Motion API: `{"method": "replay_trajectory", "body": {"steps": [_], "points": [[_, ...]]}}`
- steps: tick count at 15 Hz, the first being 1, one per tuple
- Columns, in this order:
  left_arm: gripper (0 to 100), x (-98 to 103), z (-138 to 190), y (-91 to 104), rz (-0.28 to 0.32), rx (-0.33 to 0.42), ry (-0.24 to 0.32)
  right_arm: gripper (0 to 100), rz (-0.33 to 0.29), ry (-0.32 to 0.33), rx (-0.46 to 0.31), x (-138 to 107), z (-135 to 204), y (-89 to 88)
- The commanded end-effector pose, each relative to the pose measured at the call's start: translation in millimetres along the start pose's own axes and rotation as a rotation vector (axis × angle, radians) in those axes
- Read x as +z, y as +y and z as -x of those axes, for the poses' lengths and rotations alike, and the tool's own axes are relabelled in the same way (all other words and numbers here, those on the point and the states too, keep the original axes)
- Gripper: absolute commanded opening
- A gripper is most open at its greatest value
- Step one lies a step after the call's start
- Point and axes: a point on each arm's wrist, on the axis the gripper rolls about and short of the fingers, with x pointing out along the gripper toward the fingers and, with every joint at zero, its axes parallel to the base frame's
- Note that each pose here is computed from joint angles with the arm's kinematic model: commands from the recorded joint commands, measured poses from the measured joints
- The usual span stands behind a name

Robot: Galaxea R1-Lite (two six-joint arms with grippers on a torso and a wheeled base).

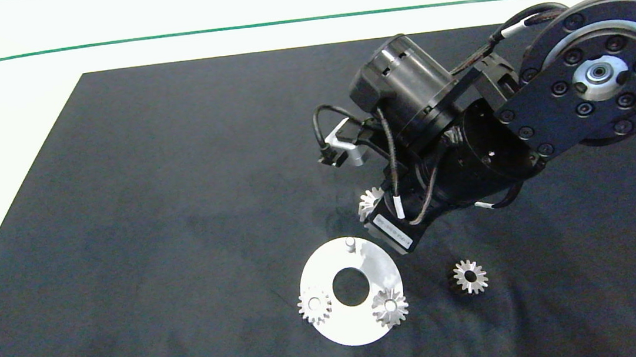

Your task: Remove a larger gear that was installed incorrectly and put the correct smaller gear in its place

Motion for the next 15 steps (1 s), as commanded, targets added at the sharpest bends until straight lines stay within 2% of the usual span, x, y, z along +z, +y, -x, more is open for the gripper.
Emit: {"method": "replay_trajectory", "body": {"steps": [1, 2, 6, 11, 12, 15], "points": [[100, -0.8, 0.8, 0.0, 0.0, 0.001, 0.003, 25, -0.074, -0.007, -0.007, -19.8, -15.0, -24.3], [100, -0.4, 0.5, 0.0, 0.0, 0.0, 0.003, 25, -0.085, -0.008, 0.013, -27.5, -21.5, -28.8], [100, 0.3, 1.4, 0.1, 0.001, 0.0, -0.001, 25, -0.139, 0.036, 0.0, -39.6, -35.3, -49.2], [100, 0.3, 1.4, 0.1, 0.001, 0.0, -0.001, 25, -0.144, 0.049, 0.004, -43.3, -37.7, -50.8], [100, 0.3, 1.4, 0.1, 0.001, 0.0, -0.001, 100, -0.143, 0.052, 0.004, -44.3, -37.4, -50.5], [100, 0.3, 1.4, 0.1, 0.001, 0.0, -0.001, 100, -0.143, 0.041, 0.008, -46.0, -29.8, -50.4]]}}
